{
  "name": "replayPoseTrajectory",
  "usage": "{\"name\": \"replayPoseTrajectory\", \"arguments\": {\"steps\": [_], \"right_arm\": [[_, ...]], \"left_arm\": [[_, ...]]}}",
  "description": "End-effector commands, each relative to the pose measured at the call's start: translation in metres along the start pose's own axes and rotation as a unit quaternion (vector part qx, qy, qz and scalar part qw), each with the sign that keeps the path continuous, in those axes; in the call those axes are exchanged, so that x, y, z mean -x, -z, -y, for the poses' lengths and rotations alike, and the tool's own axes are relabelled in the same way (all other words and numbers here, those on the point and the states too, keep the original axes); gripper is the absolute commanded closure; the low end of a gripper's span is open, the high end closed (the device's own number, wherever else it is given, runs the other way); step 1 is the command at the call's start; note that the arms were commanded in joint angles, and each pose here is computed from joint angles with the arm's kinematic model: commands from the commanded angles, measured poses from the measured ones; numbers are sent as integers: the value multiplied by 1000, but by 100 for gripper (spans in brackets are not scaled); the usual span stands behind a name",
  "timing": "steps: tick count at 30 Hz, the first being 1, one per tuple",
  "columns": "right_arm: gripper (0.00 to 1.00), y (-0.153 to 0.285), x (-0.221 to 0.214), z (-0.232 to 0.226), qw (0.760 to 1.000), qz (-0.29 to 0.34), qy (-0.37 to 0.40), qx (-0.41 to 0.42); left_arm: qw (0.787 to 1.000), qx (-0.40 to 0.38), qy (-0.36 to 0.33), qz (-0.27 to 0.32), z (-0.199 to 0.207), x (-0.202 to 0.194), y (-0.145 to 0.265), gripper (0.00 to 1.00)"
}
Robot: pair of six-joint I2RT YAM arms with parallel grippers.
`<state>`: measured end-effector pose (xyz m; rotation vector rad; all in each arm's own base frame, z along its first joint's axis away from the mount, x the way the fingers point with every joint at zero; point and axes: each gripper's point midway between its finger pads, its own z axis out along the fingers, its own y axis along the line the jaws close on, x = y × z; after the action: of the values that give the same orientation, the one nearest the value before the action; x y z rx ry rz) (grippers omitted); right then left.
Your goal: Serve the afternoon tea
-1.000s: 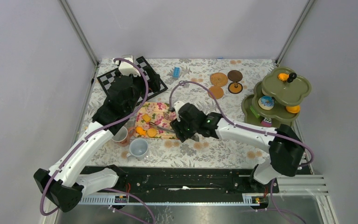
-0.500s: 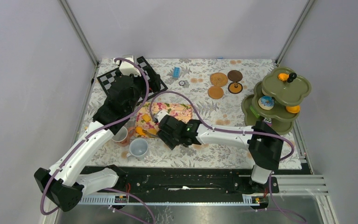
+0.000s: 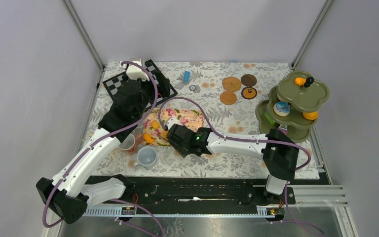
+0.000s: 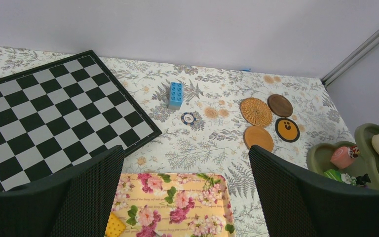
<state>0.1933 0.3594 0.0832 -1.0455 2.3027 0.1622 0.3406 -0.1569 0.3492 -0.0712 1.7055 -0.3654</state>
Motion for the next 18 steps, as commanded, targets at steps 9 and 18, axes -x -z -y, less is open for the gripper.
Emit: {"name": "replayPoseTrajectory", "arguments": {"steps": [9, 18], "right_arm": [[49, -2, 5, 1, 1000, 4, -23, -19], [63, 18, 14, 13, 998, 35, -49, -37]], "left_arm": [[1000, -2, 0, 11, 2, 6, -1, 1], [1000, -5, 2, 14, 3, 8, 1, 1]]}}
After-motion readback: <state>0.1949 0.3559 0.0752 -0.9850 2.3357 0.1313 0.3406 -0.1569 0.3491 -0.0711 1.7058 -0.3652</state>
